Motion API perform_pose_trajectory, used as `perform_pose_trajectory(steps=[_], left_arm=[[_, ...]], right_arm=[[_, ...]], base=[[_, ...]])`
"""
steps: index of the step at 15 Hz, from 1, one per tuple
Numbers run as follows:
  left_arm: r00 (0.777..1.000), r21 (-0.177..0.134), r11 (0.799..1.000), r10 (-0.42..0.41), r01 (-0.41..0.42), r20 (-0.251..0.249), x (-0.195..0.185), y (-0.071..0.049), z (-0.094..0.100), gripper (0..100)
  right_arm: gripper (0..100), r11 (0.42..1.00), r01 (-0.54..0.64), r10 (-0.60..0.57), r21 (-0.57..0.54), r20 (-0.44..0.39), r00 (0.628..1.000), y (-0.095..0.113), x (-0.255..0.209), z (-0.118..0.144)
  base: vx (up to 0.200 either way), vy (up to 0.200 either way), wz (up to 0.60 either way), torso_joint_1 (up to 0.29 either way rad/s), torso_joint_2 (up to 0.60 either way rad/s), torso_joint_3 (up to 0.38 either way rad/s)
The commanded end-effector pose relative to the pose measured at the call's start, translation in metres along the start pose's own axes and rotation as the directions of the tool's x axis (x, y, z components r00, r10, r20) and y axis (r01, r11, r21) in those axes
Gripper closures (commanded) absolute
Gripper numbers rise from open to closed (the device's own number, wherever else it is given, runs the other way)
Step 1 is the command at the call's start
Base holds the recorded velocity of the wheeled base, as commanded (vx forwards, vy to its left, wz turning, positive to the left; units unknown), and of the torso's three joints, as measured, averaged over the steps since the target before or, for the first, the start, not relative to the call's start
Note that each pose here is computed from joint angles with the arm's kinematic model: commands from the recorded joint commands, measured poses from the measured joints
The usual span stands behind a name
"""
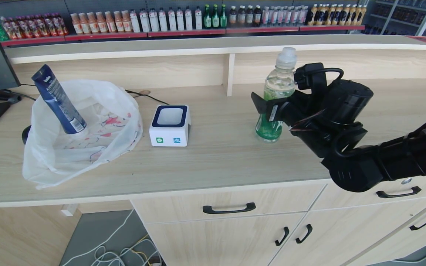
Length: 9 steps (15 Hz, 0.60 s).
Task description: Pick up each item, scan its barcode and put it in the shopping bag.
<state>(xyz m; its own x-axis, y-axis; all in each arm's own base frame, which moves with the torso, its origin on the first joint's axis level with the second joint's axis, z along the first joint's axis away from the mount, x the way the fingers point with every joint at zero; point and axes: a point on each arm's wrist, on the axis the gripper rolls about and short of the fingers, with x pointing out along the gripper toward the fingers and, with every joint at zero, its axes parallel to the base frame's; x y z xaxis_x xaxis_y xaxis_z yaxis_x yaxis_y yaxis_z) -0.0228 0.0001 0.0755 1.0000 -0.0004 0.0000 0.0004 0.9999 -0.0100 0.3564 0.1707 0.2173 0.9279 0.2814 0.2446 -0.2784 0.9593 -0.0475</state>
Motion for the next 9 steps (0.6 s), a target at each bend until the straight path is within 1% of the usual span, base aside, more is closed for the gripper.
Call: perform_pose_trajectory(steps=[1, 7, 8, 9], left_arm=[[1.000, -0.001, 1.000, 0.000, 0.000, 0.000, 0.0000, 0.0000, 0.0000, 0], [1.000, -0.001, 1.000, 0.000, 0.000, 0.000, 0.0000, 0.0000, 0.0000, 0], [1.000, -0.001, 1.000, -0.001, 0.001, 0.000, 0.0000, 0.0000, 0.0000, 0], [1.000, -0.001, 1.000, 0.000, 0.000, 0.000, 0.0000, 0.0000, 0.0000, 0]], right_arm=[[0, 1.000, 0.001, -0.001, 0.001, 0.007, 1.000, 0.0006, 0.0035, -0.0001], [0, 1.000, 0.000, 0.000, 0.001, 0.012, 1.000, 0.0016, 0.0057, -0.0004], [100, 1.000, 0.000, 0.000, 0.001, 0.012, 1.000, 0.0016, 0.0057, -0.0004], [100, 1.000, 0.000, 0.000, 0.001, 0.013, 1.000, 0.0015, 0.0055, 0.0003]], base=[[0.000, 0.000, 0.00, 0.000, 0.00, 0.000], [0.000, 0.000, 0.00, 0.000, 0.00, 0.000], [0.000, 0.000, 0.00, 0.000, 0.00, 0.000], [0.000, 0.000, 0.00, 0.000, 0.00, 0.000]])
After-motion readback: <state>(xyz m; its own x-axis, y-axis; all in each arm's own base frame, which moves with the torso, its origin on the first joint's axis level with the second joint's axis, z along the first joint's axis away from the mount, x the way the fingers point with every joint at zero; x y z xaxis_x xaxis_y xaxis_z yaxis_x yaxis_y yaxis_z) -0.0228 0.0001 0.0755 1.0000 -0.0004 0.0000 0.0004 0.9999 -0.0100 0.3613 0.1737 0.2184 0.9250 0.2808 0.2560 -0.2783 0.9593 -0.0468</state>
